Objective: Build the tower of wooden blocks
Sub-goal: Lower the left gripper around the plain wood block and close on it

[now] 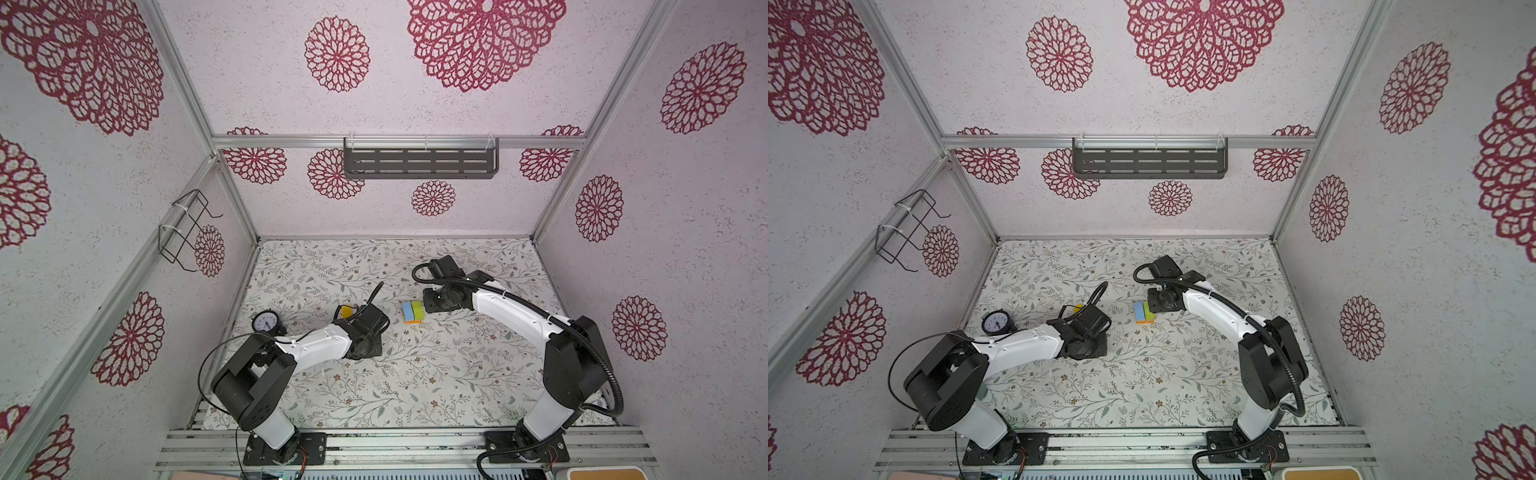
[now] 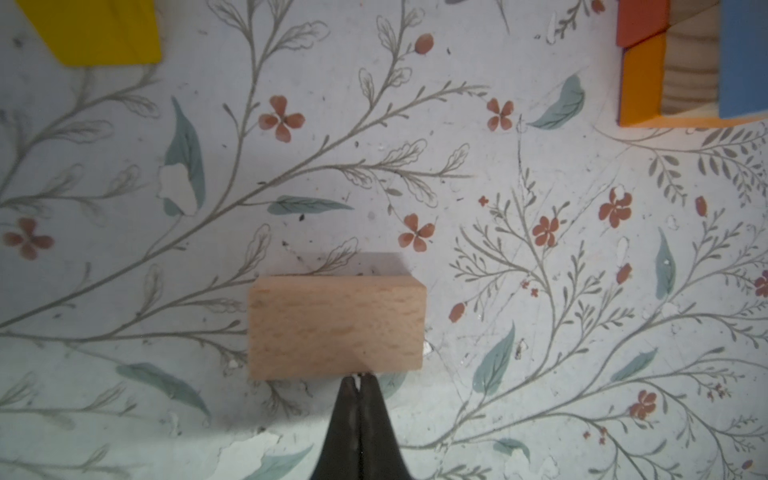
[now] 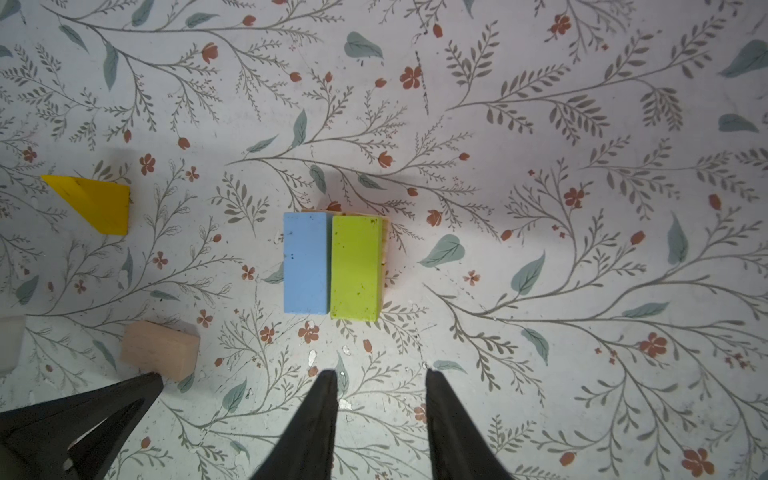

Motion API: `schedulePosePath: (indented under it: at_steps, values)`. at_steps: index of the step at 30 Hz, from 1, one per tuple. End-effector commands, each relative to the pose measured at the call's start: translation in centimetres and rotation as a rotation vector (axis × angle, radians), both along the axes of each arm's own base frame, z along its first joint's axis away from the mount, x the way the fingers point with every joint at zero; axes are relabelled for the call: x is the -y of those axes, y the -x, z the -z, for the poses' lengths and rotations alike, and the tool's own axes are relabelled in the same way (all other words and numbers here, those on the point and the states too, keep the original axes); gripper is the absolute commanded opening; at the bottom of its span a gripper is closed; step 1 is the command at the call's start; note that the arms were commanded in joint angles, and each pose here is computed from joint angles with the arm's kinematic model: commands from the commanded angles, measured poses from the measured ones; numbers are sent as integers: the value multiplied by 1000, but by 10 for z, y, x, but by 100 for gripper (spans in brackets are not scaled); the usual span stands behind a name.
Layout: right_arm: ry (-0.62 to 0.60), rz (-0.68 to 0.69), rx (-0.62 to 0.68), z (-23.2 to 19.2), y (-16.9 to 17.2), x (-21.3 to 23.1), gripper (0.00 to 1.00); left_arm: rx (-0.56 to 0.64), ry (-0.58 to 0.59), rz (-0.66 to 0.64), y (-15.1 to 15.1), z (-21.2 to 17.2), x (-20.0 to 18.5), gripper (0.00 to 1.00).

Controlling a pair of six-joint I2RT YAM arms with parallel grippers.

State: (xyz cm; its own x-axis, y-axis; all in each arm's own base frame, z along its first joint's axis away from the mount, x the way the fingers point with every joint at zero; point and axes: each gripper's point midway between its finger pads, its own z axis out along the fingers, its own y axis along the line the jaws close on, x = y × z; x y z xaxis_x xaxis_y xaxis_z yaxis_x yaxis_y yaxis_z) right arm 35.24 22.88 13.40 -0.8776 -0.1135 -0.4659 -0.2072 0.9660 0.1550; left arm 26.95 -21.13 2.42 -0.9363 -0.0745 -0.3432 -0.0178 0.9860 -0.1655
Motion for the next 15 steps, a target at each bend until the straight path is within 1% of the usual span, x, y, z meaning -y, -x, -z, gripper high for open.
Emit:
schedulePosePath:
  at_steps: [1, 4, 5, 7, 8, 9, 11, 12, 14, 15]
  values:
    - [-7, 18, 47, -20, -1, 10, 40, 25, 15, 1, -7, -11, 9, 0]
    - [-8, 20, 52, -22, -2, 11, 42, 36, -8, -9, -7, -19, 2, 0]
    - [-7, 19, 51, -21, -1, 11, 43, 46, -16, -15, -7, -23, -1, 5]
    - [-12, 20, 55, -23, -1, 11, 45, 63, -32, -27, -6, -30, -7, 21]
    - [-12, 22, 55, -23, -1, 11, 45, 71, -40, -35, -5, -34, -11, 33]
    - [-15, 23, 57, -23, 0, 12, 46, 81, -47, -41, -5, -37, -15, 42]
    - [-12, 27, 61, -24, 0, 13, 47, 93, -58, -52, -4, -42, -20, 57]
    - [-10, 29, 63, -25, 0, 14, 47, 98, -65, -52, -3, -44, -22, 64]
    - [-7, 31, 65, -25, 0, 15, 47, 98, -79, -55, -3, -46, -25, 74]
    - [-6, 33, 66, -26, 1, 16, 48, 99, -84, -54, -3, -46, -25, 77]
